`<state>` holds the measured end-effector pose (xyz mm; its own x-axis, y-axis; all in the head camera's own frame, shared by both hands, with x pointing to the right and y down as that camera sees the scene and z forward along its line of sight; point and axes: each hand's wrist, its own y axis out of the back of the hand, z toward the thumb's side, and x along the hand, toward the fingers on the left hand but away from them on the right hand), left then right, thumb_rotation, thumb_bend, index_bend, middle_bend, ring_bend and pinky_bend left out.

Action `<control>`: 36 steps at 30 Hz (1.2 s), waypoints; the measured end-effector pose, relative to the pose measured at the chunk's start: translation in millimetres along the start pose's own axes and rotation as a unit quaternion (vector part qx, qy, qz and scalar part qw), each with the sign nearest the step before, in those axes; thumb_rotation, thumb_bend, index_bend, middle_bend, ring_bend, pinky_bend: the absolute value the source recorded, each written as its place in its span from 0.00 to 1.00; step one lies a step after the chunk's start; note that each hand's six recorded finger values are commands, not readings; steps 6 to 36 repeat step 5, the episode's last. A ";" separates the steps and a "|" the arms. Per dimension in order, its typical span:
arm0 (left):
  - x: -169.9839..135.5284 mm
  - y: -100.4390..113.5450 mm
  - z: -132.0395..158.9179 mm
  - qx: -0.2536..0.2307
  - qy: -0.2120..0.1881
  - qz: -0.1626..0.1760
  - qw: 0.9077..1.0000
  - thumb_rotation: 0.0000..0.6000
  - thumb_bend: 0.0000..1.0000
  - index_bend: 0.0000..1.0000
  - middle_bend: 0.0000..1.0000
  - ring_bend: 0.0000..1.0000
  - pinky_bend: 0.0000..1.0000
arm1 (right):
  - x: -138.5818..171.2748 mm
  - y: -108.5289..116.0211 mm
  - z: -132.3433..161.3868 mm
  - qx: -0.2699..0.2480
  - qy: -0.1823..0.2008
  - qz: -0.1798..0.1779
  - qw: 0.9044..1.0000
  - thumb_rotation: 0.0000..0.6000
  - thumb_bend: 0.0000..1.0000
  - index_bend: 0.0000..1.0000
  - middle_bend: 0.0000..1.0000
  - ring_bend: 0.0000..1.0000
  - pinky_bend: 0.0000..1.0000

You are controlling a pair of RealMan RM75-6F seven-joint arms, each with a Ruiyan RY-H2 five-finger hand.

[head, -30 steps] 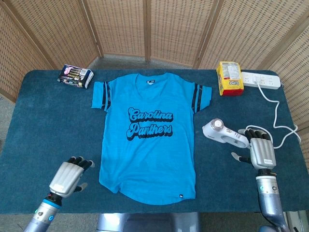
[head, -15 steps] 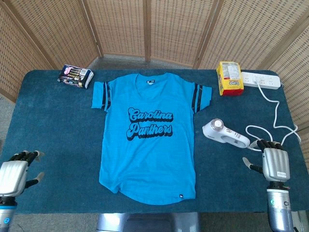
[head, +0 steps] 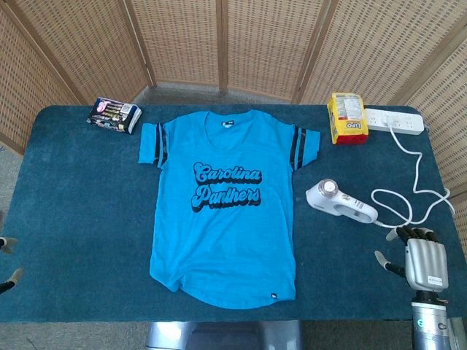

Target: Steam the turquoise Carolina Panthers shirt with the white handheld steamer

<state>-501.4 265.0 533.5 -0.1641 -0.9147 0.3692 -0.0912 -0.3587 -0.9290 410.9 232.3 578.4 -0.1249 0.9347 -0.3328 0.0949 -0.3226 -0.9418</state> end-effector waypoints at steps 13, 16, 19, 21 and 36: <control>-0.8 1.6 1.7 -0.005 -0.003 0.005 1.000 0.90 0.21 0.36 0.47 0.34 0.39 | 0.6 -0.8 0.3 -0.001 0.000 0.000 1.000 0.86 0.25 0.51 0.48 0.44 0.30; -0.8 1.6 1.7 -0.005 -0.003 0.005 1.000 0.90 0.21 0.36 0.47 0.34 0.39 | 0.6 -0.8 0.3 -0.001 0.000 0.000 1.000 0.86 0.25 0.51 0.48 0.44 0.30; -0.8 1.6 1.7 -0.005 -0.003 0.005 1.000 0.90 0.21 0.36 0.47 0.34 0.39 | 0.6 -0.8 0.3 -0.001 0.000 0.000 1.000 0.86 0.25 0.51 0.48 0.44 0.30; -0.8 1.6 1.7 -0.005 -0.003 0.005 1.000 0.90 0.21 0.36 0.47 0.34 0.39 | 0.6 -0.8 0.3 -0.001 0.000 0.000 1.000 0.86 0.25 0.51 0.48 0.44 0.30; -0.8 1.6 1.7 -0.005 -0.003 0.005 1.000 0.90 0.21 0.36 0.47 0.34 0.39 | 0.6 -0.8 0.3 -0.001 0.000 0.000 1.000 0.86 0.25 0.51 0.48 0.44 0.30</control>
